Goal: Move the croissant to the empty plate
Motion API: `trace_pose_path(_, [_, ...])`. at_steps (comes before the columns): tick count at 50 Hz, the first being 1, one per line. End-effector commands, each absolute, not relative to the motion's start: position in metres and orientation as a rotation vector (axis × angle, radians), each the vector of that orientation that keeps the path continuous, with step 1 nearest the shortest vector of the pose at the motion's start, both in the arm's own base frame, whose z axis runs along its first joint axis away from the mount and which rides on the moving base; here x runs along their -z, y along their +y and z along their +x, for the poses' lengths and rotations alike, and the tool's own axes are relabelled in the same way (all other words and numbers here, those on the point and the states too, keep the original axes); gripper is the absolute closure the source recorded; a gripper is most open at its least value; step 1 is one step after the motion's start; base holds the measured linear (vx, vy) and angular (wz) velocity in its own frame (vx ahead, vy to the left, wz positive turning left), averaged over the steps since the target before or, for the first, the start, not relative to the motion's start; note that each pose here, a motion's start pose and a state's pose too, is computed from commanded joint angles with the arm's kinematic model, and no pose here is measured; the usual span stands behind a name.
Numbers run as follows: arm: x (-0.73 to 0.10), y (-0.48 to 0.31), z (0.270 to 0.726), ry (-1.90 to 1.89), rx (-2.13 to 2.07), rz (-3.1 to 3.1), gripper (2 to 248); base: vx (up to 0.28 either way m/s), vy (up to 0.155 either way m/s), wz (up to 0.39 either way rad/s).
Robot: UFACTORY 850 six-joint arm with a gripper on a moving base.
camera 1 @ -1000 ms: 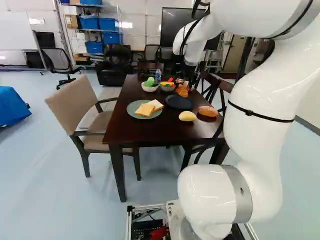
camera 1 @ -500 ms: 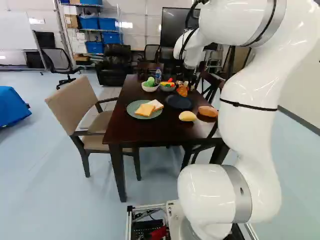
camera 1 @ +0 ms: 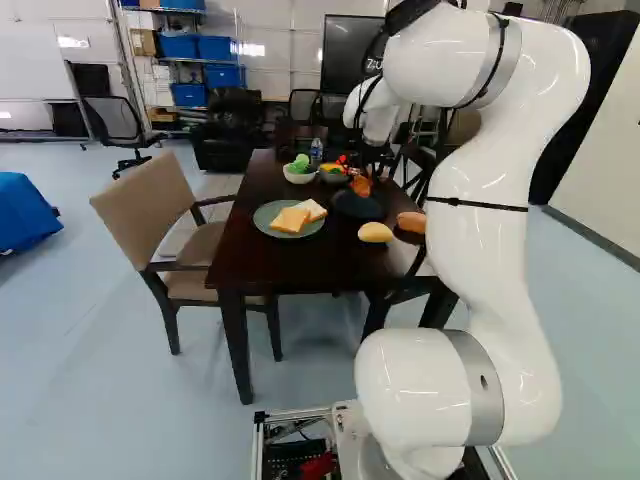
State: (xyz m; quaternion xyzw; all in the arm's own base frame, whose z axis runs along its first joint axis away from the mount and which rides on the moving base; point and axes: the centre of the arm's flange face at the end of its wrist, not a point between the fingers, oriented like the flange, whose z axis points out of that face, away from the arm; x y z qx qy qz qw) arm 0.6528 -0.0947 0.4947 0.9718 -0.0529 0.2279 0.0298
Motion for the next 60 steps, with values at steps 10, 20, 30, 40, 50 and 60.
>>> trace_pose_path(10, [-0.481, -0.095, 0.657, -0.163, -0.674, 3.005, 120, 0.000, 0.000, 0.000])
trace_pose_path(20, [-0.467, -0.096, 0.661, -0.163, -0.645, 3.013, 120, 0.000, 0.000, 0.000])
trace_pose_path(30, [-0.453, -0.096, 0.665, -0.163, -0.617, 3.020, 120, 0.000, 0.000, 0.000])
trace_pose_path(40, [-0.442, -0.097, 0.668, -0.164, -0.595, 3.026, 120, 0.000, 0.000, 0.000])
trace_pose_path(50, [-0.442, -0.097, 0.668, -0.164, -0.595, 3.026, 118, 0.000, 0.000, 0.000])
trace_pose_path(60, [-0.442, -0.097, 0.668, -0.164, -0.595, 3.026, 59, 0.000, 0.000, 0.000])
